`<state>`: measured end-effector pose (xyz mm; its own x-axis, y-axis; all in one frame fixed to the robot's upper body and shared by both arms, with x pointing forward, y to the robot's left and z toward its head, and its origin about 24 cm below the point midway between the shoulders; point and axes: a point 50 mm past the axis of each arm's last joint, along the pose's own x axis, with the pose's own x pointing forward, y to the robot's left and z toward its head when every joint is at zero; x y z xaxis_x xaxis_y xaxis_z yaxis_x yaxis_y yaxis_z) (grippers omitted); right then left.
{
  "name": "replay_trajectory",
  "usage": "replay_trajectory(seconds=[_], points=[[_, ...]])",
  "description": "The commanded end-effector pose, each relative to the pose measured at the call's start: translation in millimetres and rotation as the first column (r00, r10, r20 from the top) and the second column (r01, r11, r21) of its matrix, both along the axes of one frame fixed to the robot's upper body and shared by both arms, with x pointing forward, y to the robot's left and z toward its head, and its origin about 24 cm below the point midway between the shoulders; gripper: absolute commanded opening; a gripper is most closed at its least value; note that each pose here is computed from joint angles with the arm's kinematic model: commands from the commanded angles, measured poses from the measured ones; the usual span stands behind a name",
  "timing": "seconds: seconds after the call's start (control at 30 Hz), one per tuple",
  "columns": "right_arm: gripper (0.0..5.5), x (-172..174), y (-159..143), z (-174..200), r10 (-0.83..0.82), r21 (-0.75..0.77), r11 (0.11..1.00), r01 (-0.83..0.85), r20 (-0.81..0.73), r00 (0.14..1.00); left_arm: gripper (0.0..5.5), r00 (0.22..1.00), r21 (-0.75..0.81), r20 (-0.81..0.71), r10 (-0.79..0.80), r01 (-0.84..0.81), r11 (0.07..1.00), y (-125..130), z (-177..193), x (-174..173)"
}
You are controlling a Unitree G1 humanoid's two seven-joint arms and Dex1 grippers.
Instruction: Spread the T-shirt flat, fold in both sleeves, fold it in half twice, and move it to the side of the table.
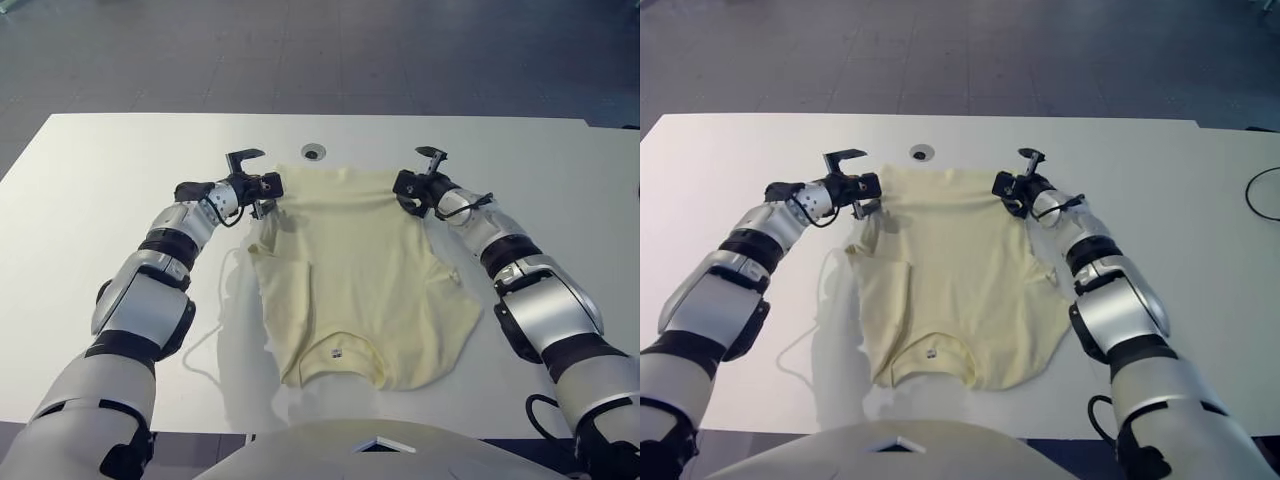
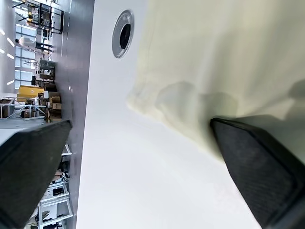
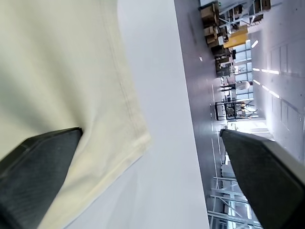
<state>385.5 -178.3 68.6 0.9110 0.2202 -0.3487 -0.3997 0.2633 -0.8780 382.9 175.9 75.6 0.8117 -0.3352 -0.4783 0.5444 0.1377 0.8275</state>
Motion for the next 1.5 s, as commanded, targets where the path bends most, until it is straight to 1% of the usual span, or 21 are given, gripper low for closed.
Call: replay_trajectory(seconds=[0.03, 0.13, 0.23, 0.3, 0.4, 0.43, 0.47, 0.53, 0.6, 0.63, 0.7, 0.83, 0.87, 0.9, 1.03, 1.2, 1.3, 1.43, 1.5], points=[[5.36, 8, -3, 17, -0.046, 0.052, 0.998, 0.041, 0.103, 0.994, 5.4, 0.999, 0.033, -0.004, 0.035, -0.035, 0.999, 2, -7, 1], [5.36, 12, -2, 34, -0.056, 0.154, 0.988, 0.029, 0.176, 0.983, 5.4, 0.999, -0.009, 0.043, 0.023, -0.022, 1.0, -1, 4, 5], [5.36, 13, -7, 52, -0.055, 0.263, 0.965, -0.002, 0.211, 0.976, 5.4, 0.987, -0.12, 0.159, -0.024, 0.043, 0.992, -2, 32, 9], [5.36, 9, -11, 58, -0.052, 0.35, 0.936, -0.022, 0.199, 0.979, 5.4, 0.963, -0.195, 0.262, -0.057, 0.11, 0.975, 0, 57, 9], [5.36, -12, -15, 58, -0.023, 0.516, 0.856, -0.036, 0.106, 0.994, 5.4, 0.925, -0.3, 0.373, -0.069, 0.19, 0.935, 9, 94, -4], [5.36, -22, -15, 58, 0.0, 0.552, 0.833, -0.038, 0.069, 0.998, 5.4, 0.931, -0.349, 0.363, -0.043, 0.179, 0.92, 14, 99, -12], [5.36, -33, -16, 57, 0.022, 0.587, 0.809, -0.034, 0.027, 0.999, 5.4, 0.95, -0.433, 0.312, -0.002, 0.144, 0.89, 18, 101, -24], [5.36, -57, -14, 54, 0.075, 0.641, 0.767, -0.026, -0.05, 0.996, 5.4, 0.984, -0.587, 0.162, 0.072, 0.037, 0.809, 22, 96, -54], [5.36, -76, -9, 53, 0.124, 0.685, 0.728, -0.018, -0.107, 0.986, 5.4, 0.996, -0.641, 0.04, 0.081, -0.037, 0.767, 17, 86, -86], [5.36, -84, -5, 51, 0.153, 0.702, 0.712, -0.018, -0.13, 0.98, 5.4, 0.997, -0.647, -0.005, 0.075, -0.061, 0.76, 14, 80, -102], [5.4, -99, 4, 48, 0.224, 0.73, 0.683, -0.023, -0.179, 0.958, 5.15, 0.995, -0.656, -0.065, 0.08, -0.103, 0.748, 11, 74, -127], [5.4, -121, 24, 41, 0.315, 0.715, 0.696, -0.071, -0.214, 0.925, 4.52, 0.986, -0.643, -0.114, 0.118, -0.164, 0.748, 14, 72, -150], [5.4, -125, 31, 39, 0.337, 0.711, 0.698, -0.086, -0.22, 0.915, 4.67, 0.984, -0.633, -0.119, 0.131, -0.177, 0.753, 16, 72, -152], [5.4, -131, 38, 36, 0.359, 0.707, 0.7, -0.1, -0.228, 0.905, 4.72, 0.983, -0.622, -0.126, 0.134, -0.183, 0.762, 18, 71, -152], [5.4, -155, 65, 22, 0.466, 0.685, 0.71, -0.163, -0.283, 0.838, 5.39, 0.982, -0.577, -0.119, 0.144, -0.187, 0.795, 22, 68, -139], [5.4, -166, 91, 16, 0.531, 0.668, 0.715, -0.204, -0.33, 0.78, 5.39, 0.979, -0.541, -0.164, 0.118, -0.189, 0.819, 18, 69, -133], [5.4, -168, 103, 7, 0.547, 0.63, 0.74, -0.237, -0.358, 0.756, 5.39, 0.973, -0.484, -0.174, 0.15, -0.217, 0.848, 26, 65, -129], [5.4, -170, 112, 3, 0.558, 0.582, 0.76, -0.29, -0.355, 0.75, 5.39, 0.973, -0.437, -0.174, 0.151, -0.214, 0.874, 29, 61, -129], [5.4, -168, 116, 3, 0.558, 0.565, 0.764, -0.312, -0.337, 0.758, 5.39, 0.972, -0.451, -0.184, 0.145, -0.215, 0.867, 26, 59, -131]])
